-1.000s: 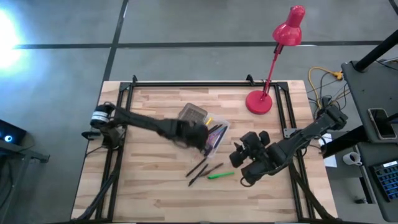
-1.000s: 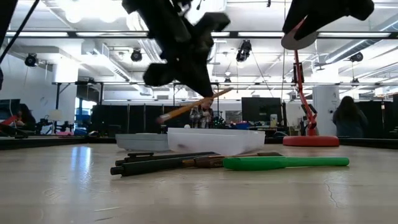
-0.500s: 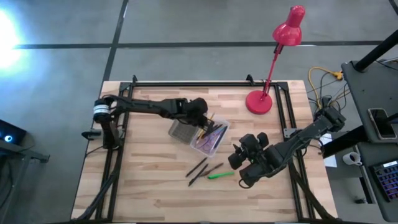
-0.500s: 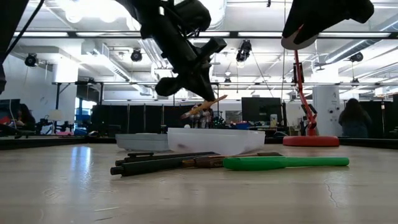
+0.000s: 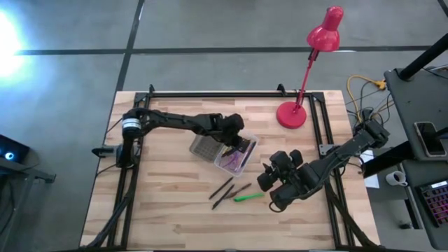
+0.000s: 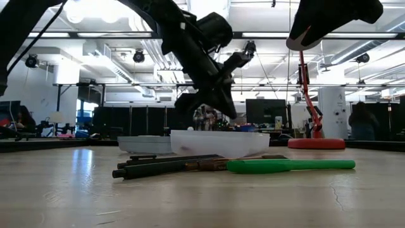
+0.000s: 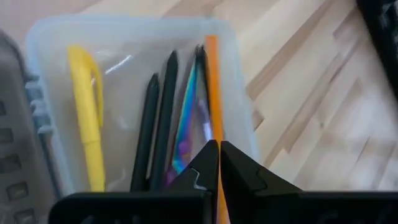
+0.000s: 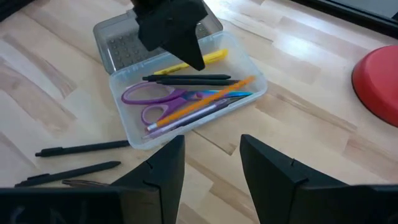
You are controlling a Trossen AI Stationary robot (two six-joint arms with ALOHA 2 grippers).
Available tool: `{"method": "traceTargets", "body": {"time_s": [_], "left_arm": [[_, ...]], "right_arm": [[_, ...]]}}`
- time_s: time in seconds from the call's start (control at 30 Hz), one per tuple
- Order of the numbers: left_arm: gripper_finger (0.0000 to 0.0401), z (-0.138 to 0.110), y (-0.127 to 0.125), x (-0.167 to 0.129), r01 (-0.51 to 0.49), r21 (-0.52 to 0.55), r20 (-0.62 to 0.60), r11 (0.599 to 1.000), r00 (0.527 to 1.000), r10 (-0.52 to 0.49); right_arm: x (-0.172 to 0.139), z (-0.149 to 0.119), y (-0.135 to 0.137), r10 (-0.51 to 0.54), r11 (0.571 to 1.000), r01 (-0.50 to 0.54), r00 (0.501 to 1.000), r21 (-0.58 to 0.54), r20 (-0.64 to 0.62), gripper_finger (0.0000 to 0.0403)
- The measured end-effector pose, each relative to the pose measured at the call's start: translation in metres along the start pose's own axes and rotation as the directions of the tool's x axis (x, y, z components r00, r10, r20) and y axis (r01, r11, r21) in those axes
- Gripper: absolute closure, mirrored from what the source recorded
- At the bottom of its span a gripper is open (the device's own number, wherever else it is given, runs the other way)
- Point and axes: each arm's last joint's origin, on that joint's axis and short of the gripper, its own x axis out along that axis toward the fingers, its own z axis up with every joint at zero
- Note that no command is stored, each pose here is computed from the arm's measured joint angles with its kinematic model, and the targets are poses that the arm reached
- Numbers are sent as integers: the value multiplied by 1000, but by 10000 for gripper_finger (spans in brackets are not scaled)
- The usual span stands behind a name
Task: Pick & place school supplies into a supply box
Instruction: Put the yellow pencil into the gray supply box, then put the black pen into the gray supply box
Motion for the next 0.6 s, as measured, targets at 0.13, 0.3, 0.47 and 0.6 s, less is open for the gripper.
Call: {"method": "traceTargets", "body": {"time_s": [0.13,0.3,0.47,0.6], "left_arm": [[401,-2,8,8,14,-15,-62,1000,998,-15],[401,-13,9,13,-20,-3,-94,1000,995,20],[401,-13,0,-2,4,47,-61,999,998,-1],[401,-26,-21,-23,52,163,-71,985,997,-40]], "right_arm": [[0,0,0,1,1000,-1,1000,-4,1,257],[0,0,0,0,1000,0,1000,-14,4,257],[0,0,0,-2,999,2,1000,-32,1,257],[0,-2,0,2,989,-11,998,-148,-59,257]]}}
